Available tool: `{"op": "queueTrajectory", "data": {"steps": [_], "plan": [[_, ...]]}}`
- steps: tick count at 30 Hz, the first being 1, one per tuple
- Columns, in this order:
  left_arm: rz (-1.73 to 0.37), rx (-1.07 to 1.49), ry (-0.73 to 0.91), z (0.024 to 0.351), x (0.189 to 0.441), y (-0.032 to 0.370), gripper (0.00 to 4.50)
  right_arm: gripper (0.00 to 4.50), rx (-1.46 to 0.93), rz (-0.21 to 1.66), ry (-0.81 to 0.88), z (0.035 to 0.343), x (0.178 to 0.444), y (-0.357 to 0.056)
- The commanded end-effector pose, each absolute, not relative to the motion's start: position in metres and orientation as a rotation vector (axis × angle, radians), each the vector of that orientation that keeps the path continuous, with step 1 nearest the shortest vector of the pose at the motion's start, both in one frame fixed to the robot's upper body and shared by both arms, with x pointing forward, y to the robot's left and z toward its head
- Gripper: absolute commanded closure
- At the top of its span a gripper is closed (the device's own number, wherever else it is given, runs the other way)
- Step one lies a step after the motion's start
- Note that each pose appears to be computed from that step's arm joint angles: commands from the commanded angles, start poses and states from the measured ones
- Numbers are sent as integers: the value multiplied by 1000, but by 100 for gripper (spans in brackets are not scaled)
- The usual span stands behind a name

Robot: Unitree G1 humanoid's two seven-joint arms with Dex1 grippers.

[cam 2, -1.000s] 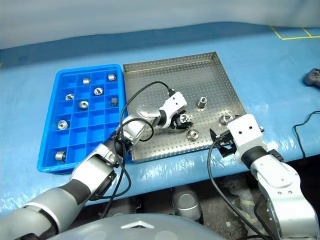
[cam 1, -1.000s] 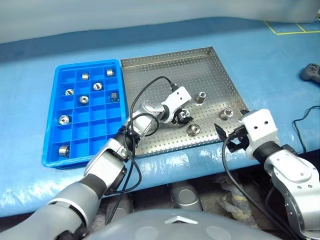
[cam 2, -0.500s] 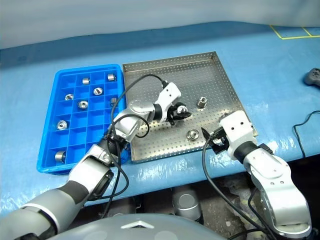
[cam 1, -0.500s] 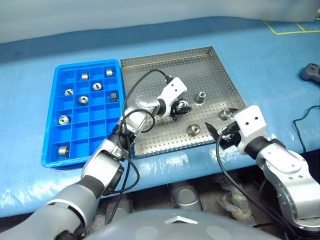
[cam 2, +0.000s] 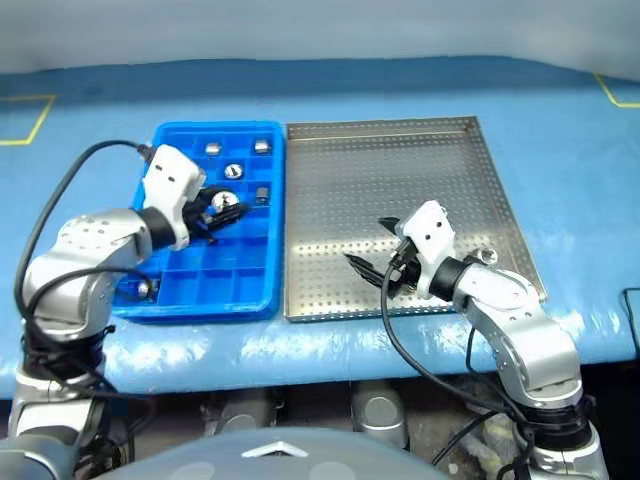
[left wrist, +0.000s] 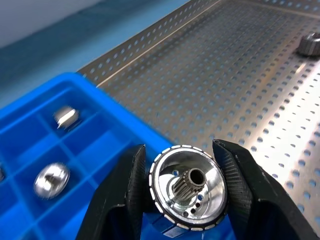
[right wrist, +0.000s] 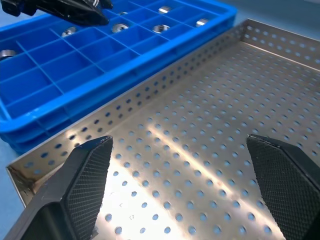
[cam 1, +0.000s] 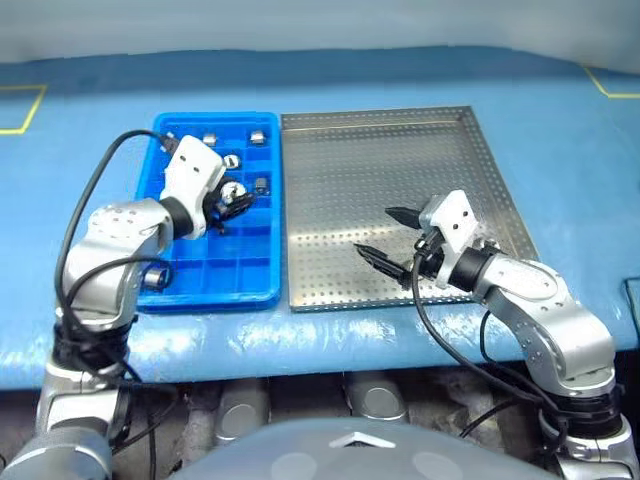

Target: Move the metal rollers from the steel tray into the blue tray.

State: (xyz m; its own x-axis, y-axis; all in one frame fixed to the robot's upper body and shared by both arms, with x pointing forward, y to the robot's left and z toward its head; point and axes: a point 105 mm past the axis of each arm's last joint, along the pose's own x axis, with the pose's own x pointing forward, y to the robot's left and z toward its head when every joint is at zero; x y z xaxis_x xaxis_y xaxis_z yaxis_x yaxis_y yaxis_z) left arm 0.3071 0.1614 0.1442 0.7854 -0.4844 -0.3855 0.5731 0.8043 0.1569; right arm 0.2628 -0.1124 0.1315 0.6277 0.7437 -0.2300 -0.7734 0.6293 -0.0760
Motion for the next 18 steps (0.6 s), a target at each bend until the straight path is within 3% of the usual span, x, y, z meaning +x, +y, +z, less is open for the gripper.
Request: {"op": "queueTrajectory", "data": {"steps": [1, 7, 14, 18], "plan": [[-530, 286, 296, 161, 292, 171, 264, 0, -175, 927, 161, 135, 262, -104], [-433, 271, 363, 146, 287, 189, 264, 0, -182, 929, 169, 133, 266, -103], [-394, 258, 425, 122, 299, 194, 264, 0, -190, 897, 166, 133, 269, -107], [-387, 295, 437, 119, 302, 196, 131, 0, -191, 829, 158, 135, 272, -115]]}}
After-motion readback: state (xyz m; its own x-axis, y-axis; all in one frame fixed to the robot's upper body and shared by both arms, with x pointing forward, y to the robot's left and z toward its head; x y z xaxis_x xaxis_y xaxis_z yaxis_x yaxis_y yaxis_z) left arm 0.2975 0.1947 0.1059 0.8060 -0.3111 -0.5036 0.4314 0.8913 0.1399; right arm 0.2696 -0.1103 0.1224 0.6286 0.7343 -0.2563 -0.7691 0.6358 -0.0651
